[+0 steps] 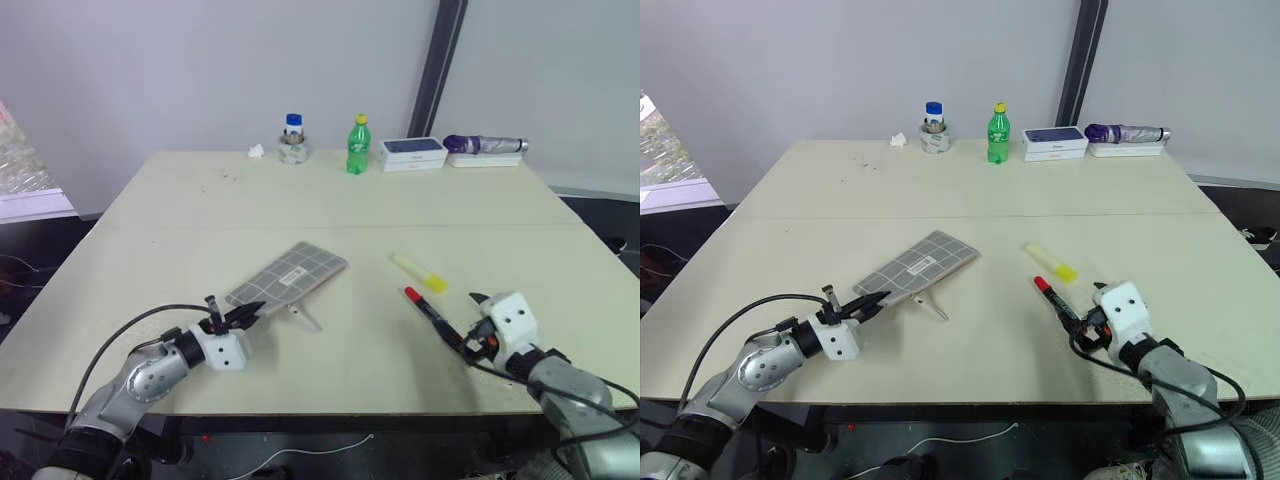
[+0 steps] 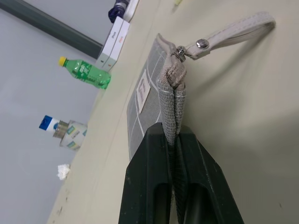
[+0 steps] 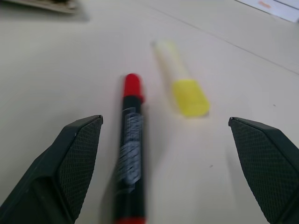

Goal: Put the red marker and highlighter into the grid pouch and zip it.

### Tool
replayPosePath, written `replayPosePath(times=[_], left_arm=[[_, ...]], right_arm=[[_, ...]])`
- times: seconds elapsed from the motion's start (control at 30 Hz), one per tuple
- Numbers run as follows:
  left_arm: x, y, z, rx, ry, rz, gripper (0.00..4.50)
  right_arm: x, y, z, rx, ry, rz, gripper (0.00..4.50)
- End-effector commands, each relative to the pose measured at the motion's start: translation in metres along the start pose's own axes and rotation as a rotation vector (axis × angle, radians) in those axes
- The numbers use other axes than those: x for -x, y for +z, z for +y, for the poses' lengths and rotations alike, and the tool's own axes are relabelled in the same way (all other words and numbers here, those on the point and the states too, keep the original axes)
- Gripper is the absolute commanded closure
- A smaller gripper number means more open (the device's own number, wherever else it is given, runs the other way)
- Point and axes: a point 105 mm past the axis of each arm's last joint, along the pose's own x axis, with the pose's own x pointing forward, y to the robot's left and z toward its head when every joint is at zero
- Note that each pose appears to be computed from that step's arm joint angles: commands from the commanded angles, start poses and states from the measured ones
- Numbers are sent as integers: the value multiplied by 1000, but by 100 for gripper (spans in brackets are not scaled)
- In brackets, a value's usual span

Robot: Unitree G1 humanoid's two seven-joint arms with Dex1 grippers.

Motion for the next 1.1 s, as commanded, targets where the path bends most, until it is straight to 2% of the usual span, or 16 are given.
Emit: replayPosePath(times=[0.03, 0.23, 0.33, 0.53, 0.77, 0.87, 1.03, 1.1], left_arm=[[-5, 7, 7, -17, 22, -31, 450], [-7, 10, 9, -19, 24, -40, 450], [-7, 11, 13, -25, 28, -39, 450], [-7, 14, 11, -21, 31, -35, 450], [-5, 14, 10, -17, 31, -27, 450], [-6, 15, 11, -17, 31, -29, 450], [-7, 18, 16, -12, 49, -38, 450], [-7, 18, 18, -10, 55, -37, 450]], right_arm=[[-14, 18, -12, -29, -23, -47, 1], [-47, 0, -18, -10, 34, 91, 1], [-66, 7, -34, -63, 16, 97, 1], [-71, -2, -41, -97, 50, 151, 1], [-71, -13, -40, -39, 130, 202, 1], [-75, -14, -49, -45, 82, 212, 82], [-78, -8, -52, -77, 75, 186, 351], [-78, -1, -48, -74, 102, 153, 365]])
